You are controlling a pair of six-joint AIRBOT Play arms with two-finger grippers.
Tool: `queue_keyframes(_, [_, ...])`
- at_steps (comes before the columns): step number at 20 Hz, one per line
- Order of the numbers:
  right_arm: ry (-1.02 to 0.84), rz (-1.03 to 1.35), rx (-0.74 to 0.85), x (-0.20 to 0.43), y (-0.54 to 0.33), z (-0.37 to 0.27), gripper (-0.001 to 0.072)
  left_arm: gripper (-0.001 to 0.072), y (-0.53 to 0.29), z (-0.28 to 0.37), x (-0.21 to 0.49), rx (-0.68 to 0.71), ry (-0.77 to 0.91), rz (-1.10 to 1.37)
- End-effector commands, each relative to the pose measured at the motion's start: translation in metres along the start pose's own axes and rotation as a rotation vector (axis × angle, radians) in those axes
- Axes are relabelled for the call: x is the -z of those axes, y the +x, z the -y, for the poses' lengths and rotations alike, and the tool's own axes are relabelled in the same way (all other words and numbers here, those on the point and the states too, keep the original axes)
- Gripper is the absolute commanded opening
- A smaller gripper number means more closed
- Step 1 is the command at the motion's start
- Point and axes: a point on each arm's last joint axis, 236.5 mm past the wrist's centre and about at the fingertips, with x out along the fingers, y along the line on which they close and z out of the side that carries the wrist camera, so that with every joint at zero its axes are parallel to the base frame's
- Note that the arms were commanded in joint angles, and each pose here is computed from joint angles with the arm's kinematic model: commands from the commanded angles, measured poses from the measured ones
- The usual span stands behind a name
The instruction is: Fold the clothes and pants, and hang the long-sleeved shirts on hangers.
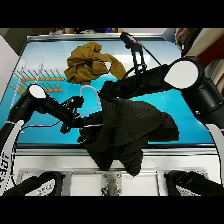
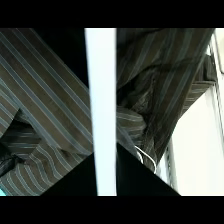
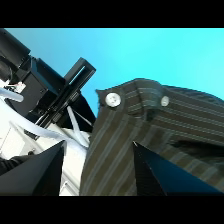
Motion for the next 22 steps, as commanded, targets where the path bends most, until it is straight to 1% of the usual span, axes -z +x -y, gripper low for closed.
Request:
queue_keyframes(1, [-0.006,0.038,0.023,-0.007,-0.021,0.008,0.0472,0.0017,0.000,0.000,0.000,0.002,0.005,0.000])
queue_keyframes(4, [-0.050,0.053,0.009,-0.009,-0.029,0.004,0.0473,0.0017,0.000,0.000,0.000,0.002,0.005,0.000])
queue_keyframes(7, [-0.201,0.041,-0.023,-0.003,-0.040,-0.005,0.0474,0.0017,0.000,0.004,0.000,0.017,0.004,0.000])
queue_keyframes(9, [-0.296,-0.007,-0.056,0.012,-0.062,-0.003,0.0475,0.0017,0.000,0.006,0.000,0.024,0.004,0.000])
queue_keyframes(11, [-0.339,-0.032,-0.080,0.023,-0.090,0.005,0.0474,0.0017,0.000,0.006,0.000,0.024,0.004,0.000])
queue_keyframes(14, [-0.406,0.022,-0.128,0.032,-0.137,0.012,0.0474,0.0017,0.000,0.006,0.000,0.025,0.004,0.000])
queue_keyframes(15, [-0.402,0.047,-0.118,0.035,-0.149,0.019,0.0473,0.0017,0.000,0.006,0.000,0.026,0.004,0.000])
queue_keyframes(18, [-0.375,0.108,0.001,0.050,-0.169,0.067,0.0472,0.0017,0.000,0.007,0.000,0.031,0.004,0.000])
queue_keyframes(19, [-0.383,0.140,0.018,0.054,-0.172,0.081,0.0470,0.0017,0.000,0.008,0.000,0.032,0.004,0.000])
queue_keyframes(20, [-0.385,0.197,-0.002,0.054,-0.175,0.086,0.0463,0.0017,0.000,0.008,0.000,0.035,0.004,-0.001])
queue_keyframes(21, [-0.395,0.265,-0.037,0.051,-0.178,0.090,0.0386,0.0017,0.000,0.008,0.000,0.035,0.004,-0.001])
queue_keyframes(22, [-0.429,0.301,-0.041,0.052,-0.180,0.099,0.0356,0.0017,0.000,0.009,0.000,0.037,0.004,-0.001])
